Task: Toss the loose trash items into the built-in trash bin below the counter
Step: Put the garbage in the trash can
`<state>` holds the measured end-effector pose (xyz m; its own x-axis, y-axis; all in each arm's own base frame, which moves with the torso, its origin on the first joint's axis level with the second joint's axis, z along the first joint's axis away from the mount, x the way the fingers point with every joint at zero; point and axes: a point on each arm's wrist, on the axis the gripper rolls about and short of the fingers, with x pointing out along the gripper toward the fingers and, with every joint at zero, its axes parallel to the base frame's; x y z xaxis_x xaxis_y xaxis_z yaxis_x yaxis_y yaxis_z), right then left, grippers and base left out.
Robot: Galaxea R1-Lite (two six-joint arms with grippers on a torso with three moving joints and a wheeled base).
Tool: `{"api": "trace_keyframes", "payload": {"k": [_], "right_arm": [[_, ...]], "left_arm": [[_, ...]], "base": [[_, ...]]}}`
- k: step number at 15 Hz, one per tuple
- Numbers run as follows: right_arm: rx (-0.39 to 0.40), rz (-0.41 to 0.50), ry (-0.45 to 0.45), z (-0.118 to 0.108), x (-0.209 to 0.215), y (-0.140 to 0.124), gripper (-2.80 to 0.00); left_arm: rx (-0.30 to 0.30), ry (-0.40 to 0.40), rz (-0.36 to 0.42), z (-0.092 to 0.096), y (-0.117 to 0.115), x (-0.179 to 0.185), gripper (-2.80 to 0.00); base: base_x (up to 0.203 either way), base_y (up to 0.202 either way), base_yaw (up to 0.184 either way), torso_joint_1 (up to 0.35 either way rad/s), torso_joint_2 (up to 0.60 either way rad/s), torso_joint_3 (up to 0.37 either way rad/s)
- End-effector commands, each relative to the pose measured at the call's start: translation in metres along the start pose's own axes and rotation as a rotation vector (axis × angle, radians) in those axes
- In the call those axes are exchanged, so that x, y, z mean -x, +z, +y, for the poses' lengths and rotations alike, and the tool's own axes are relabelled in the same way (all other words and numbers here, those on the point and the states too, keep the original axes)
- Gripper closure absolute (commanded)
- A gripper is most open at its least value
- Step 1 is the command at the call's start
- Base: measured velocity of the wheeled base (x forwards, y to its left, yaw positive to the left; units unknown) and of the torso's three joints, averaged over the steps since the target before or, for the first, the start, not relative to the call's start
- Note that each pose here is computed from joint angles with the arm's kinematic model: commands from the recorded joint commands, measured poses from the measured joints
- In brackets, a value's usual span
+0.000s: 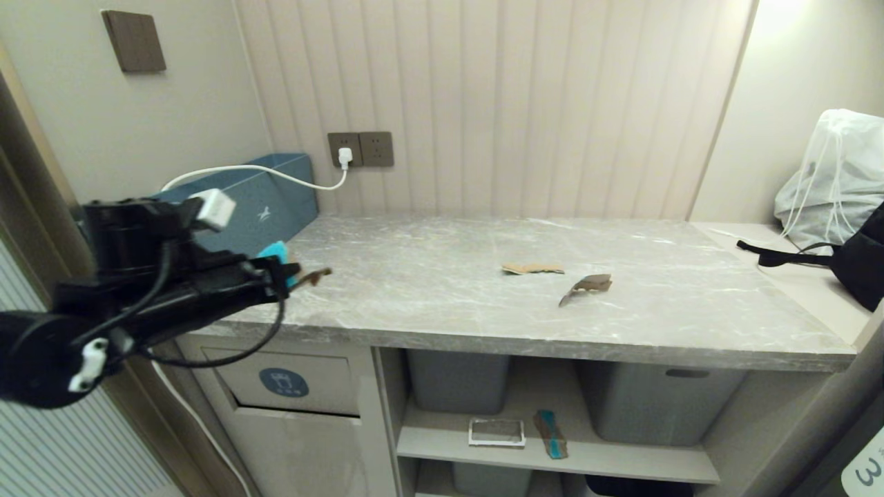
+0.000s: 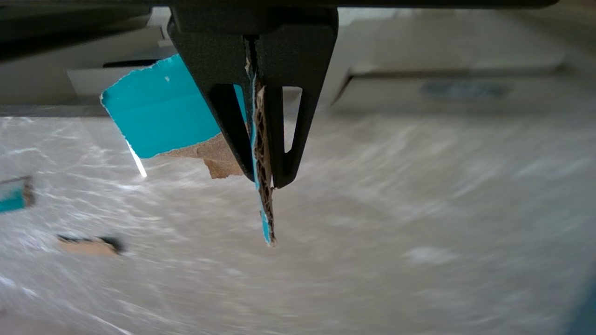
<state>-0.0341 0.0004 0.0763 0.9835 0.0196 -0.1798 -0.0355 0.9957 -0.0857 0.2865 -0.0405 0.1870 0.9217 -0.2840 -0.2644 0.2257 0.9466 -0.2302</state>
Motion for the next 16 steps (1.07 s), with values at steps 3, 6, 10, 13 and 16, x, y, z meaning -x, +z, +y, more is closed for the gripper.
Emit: {"api": "trace_keyframes", "payload": {"k": [3, 6, 10, 13, 16], "right_arm": [[0.003, 0.002, 0.004, 0.0, 0.0, 0.0, 0.0], [0.003, 0.002, 0.005, 0.0, 0.0, 0.0, 0.0], [0.001, 0.002, 0.004, 0.0, 0.0, 0.0, 0.0], [0.001, 0.002, 0.004, 0.0, 0.0, 0.0, 0.0], [0.001, 0.003, 0.004, 0.0, 0.0, 0.0, 0.0]], "left_arm": [[0.103, 0.134, -0.073, 0.044, -0.018, 0.098, 0.0], [0.135, 0.148, -0.056, 0.045, -0.038, 0.12, 0.0], [0.165, 0.189, -0.014, 0.052, -0.055, 0.121, 0.0], [0.212, 0.202, 0.007, 0.059, -0.065, 0.114, 0.0], [0.413, 0.22, 0.01, 0.062, -0.069, 0.11, 0.0]], "base": [[0.0, 0.0, 0.0, -0.063, 0.12, 0.074], [0.0, 0.0, 0.0, -0.194, 0.44, 0.242], [0.0, 0.0, 0.0, -0.214, 0.5, 0.276], [0.0, 0.0, 0.0, -0.207, 0.49, 0.286], [0.0, 0.0, 0.0, -0.194, 0.47, 0.284]]}}
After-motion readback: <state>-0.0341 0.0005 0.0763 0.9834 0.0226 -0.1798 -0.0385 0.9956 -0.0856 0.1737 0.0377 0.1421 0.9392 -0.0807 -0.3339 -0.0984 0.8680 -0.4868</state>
